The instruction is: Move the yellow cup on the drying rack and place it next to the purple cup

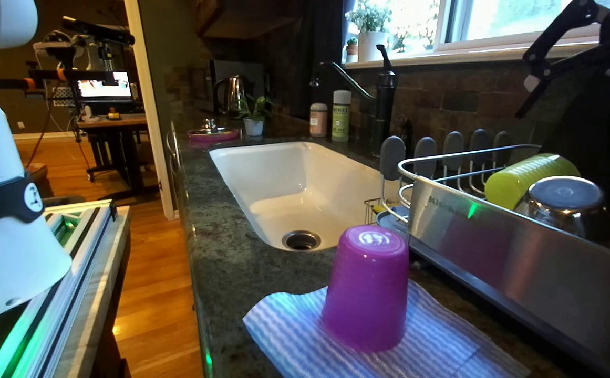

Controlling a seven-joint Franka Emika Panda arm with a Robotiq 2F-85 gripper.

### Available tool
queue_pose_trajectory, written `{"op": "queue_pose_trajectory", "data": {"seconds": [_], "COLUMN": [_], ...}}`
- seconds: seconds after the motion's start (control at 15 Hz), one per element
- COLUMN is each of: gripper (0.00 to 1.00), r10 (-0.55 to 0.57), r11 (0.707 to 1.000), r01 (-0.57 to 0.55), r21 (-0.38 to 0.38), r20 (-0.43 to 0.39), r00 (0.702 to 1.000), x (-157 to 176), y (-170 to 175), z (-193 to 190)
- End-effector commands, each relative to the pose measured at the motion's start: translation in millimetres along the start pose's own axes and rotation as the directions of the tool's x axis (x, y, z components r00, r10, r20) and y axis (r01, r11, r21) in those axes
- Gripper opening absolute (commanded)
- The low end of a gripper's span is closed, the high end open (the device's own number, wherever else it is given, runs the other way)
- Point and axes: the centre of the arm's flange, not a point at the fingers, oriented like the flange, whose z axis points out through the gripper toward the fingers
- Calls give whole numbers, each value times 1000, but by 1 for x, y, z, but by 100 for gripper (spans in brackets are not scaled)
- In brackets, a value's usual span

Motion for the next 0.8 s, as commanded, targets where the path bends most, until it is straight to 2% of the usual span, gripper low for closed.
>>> {"op": "queue_pose_trajectory", "data": {"seconds": [0.0, 0.13, 0.27, 0.6, 0.73], "gripper": [100, 100, 100, 100, 100], "r10": [-51, -52, -52, -7, 50], "r11": [994, 987, 984, 989, 990], "r01": [55, 58, 55, 5, -53], "r21": [-90, -153, -168, -150, -130], "r20": [53, 45, 20, -15, -25], "r00": [997, 998, 998, 1000, 998], "x": [34, 47, 55, 56, 53], "y": [29, 42, 53, 68, 64], "z": [0, 2, 11, 35, 37]}}
